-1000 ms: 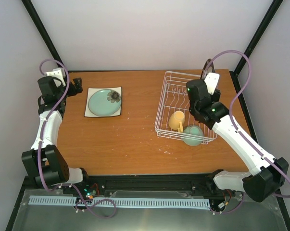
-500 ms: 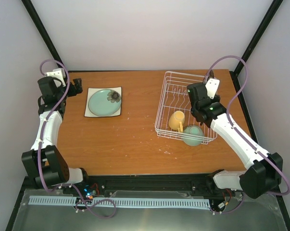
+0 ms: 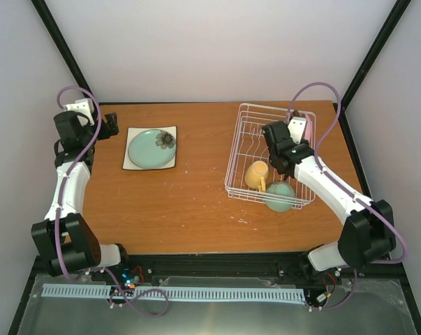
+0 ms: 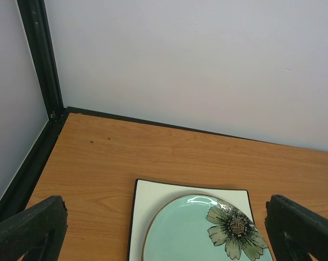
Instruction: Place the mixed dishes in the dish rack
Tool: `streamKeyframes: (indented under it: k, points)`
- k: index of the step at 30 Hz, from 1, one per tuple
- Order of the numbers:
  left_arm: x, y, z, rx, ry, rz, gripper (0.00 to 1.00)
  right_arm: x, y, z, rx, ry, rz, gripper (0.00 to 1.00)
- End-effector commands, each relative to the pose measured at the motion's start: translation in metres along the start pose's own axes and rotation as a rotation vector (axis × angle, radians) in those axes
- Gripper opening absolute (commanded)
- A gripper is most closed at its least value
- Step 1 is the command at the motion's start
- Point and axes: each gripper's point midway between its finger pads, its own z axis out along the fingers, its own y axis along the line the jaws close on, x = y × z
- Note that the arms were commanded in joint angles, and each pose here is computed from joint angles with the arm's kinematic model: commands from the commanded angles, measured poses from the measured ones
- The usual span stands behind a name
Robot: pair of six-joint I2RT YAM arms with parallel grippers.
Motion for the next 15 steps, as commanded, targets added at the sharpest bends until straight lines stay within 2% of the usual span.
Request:
streamKeyframes:
  k: [1, 7, 9, 11, 12, 15]
  points:
    - [-0.012, 0.001, -0.008, -0.016, -0.032, 0.033, 1.00, -0.021, 0.005, 0.006, 0.011, -0.072, 0.134, 0.03]
    - [-0.011, 0.002, -0.008, -0.023, -0.030, 0.035, 1.00, -0.005, 0.021, 0.020, 0.005, -0.009, 0.110, 0.03]
    - [-0.010, 0.002, -0.008, -0.023, -0.026, 0.032, 1.00, -0.002, 0.023, 0.022, 0.004, 0.004, 0.111, 0.14]
    - [-0.010, 0.001, -0.008, -0.018, -0.025, 0.031, 1.00, -0.002, 0.024, 0.023, 0.004, 0.009, 0.120, 0.37]
    - [-0.009, 0.002, -0.007, -0.019, -0.023, 0.029, 1.00, -0.003, 0.025, 0.023, 0.000, 0.010, 0.123, 0.43]
    - [-0.008, 0.003, -0.007, -0.023, -0.020, 0.027, 1.00, -0.008, 0.023, 0.019, -0.005, -0.003, 0.138, 0.50]
